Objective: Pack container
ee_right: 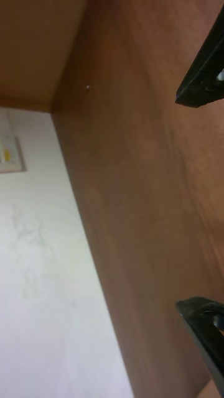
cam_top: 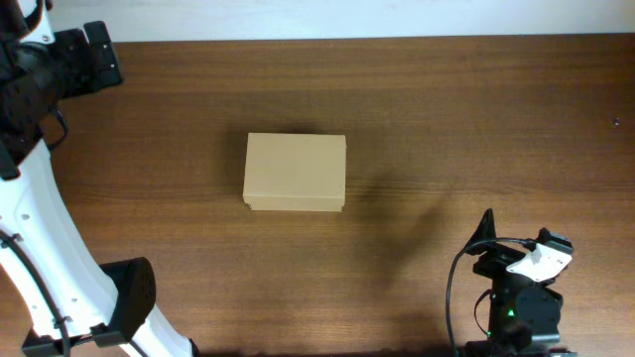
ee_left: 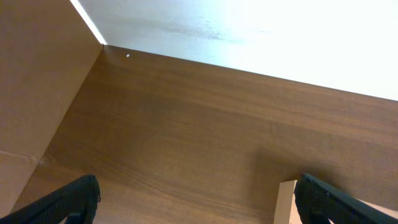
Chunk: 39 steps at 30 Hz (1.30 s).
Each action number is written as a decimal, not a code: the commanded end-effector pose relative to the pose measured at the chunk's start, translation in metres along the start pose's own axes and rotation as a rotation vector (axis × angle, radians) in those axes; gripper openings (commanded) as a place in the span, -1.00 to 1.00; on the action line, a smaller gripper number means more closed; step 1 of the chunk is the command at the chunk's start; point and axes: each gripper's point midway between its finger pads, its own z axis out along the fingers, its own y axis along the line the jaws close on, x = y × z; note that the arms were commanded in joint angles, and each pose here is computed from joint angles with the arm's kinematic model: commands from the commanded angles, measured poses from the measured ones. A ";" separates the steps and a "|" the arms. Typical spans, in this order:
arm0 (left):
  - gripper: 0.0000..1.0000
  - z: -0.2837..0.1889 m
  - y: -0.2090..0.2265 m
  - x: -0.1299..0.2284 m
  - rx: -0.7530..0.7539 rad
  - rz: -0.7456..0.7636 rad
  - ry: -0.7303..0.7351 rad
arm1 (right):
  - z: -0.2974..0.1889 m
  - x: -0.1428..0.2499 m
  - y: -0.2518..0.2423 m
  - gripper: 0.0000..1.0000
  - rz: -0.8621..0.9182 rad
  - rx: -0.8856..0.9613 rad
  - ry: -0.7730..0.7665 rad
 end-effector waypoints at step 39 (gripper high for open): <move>1.00 -0.001 0.002 0.000 -0.008 0.011 -0.003 | 0.009 0.024 -0.014 0.98 0.000 0.053 0.001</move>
